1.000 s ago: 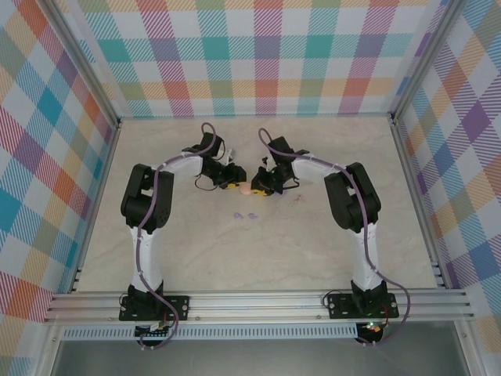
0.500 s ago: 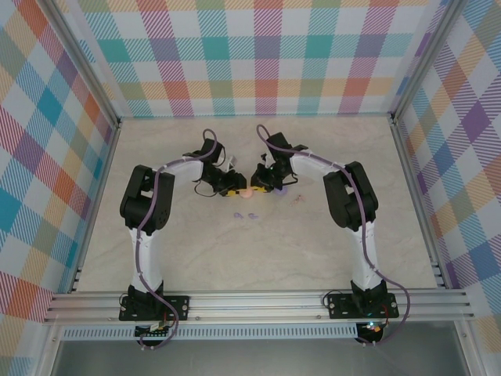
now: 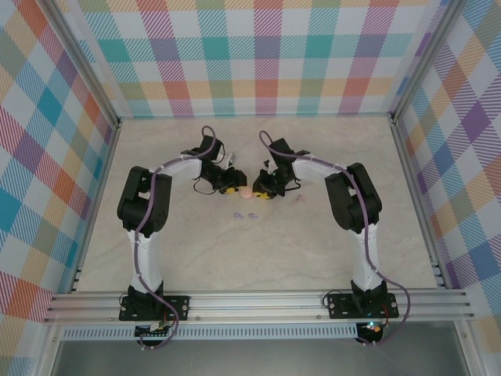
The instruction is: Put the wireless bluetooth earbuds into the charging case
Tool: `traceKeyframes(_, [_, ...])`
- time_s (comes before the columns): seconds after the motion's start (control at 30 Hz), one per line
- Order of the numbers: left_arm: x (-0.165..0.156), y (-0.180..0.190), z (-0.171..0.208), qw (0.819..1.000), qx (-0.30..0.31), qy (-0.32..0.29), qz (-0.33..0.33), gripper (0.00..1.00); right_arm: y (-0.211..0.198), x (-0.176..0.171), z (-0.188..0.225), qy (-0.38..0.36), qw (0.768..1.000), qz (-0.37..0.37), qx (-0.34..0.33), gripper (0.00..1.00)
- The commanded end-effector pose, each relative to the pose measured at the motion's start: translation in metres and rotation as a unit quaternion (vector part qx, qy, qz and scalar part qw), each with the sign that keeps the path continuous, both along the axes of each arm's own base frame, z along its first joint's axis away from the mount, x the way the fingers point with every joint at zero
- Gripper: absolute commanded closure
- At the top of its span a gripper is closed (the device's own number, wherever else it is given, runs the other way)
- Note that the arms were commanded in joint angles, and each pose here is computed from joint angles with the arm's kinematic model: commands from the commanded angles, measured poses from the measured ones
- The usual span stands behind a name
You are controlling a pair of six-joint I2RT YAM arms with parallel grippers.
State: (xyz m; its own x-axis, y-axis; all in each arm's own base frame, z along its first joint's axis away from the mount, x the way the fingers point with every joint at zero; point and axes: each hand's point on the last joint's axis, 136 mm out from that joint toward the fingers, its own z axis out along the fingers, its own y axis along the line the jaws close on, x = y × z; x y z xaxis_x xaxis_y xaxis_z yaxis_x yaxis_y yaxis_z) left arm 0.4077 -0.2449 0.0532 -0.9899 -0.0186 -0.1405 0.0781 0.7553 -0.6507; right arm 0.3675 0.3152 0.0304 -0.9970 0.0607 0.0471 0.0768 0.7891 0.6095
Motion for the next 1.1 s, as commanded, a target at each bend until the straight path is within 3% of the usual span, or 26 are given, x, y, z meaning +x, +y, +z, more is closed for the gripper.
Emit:
traceKeyframes(0.0, [0.011,-0.004,0.01,1.0,-0.016,-0.011,-0.018,0.54,0.012,-0.006,0.018,-0.007,1.0,0.004,0.029,0.8])
traceKeyframes(0.2, [0.018,-0.008,0.003,0.999,-0.023,-0.001,-0.025,0.54,0.015,-0.01,0.013,-0.003,1.0,0.006,0.026,0.81])
traceKeyframes(1.07, [-0.019,0.008,0.005,1.0,-0.014,0.006,-0.005,0.52,0.01,0.007,0.01,-0.017,1.0,0.002,-0.023,0.82])
